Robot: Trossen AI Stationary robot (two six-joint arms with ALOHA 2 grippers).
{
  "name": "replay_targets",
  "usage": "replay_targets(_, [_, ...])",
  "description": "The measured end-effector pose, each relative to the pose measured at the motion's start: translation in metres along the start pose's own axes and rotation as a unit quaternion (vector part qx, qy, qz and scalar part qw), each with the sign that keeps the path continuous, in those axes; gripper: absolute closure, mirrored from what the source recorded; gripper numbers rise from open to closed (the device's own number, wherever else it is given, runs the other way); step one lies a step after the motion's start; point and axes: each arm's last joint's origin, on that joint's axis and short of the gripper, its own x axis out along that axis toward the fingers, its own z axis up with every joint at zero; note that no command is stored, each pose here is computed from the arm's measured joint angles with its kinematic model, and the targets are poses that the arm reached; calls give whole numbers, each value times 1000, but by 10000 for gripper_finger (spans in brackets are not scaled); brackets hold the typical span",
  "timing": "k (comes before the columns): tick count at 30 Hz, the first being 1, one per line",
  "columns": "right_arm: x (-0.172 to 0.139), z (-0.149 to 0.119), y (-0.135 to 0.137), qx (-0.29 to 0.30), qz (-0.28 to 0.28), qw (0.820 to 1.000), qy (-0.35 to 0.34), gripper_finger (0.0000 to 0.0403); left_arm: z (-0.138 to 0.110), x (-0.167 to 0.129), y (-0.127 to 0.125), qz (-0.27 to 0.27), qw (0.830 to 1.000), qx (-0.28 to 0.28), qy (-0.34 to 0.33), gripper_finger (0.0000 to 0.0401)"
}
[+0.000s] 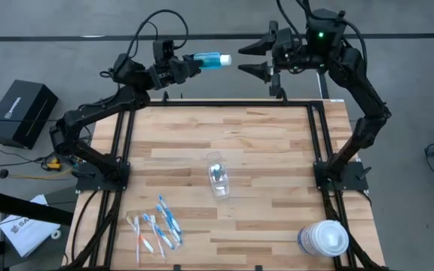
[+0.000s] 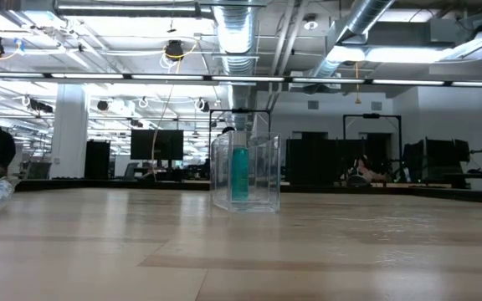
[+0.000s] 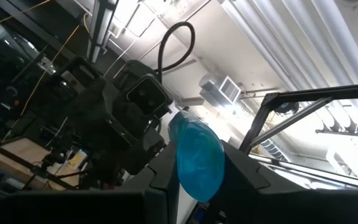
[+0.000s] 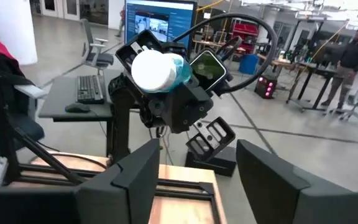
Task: Pick & Place toothbrushing station
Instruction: Put the blue mouthwash bottle into the transparent organizer
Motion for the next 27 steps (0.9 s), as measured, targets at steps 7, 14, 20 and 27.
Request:
replay_targets(7, [2,2,3,-37,-6,999,-6,188,-3,1,1,6,1000,-17,6,328])
replay_targets(14, [6,4,11,-38,8,999,-12,188,-4,0,5,25,999,-26,17,328])
replay_targets(20, [8,6,18,-35,21,999,-14,188,-6,0,11,34,999,-29,19,328])
replay_targets(27, [8,6,18,-26,22,999,-14,188,-10,2,19,39,998,-36,22,328])
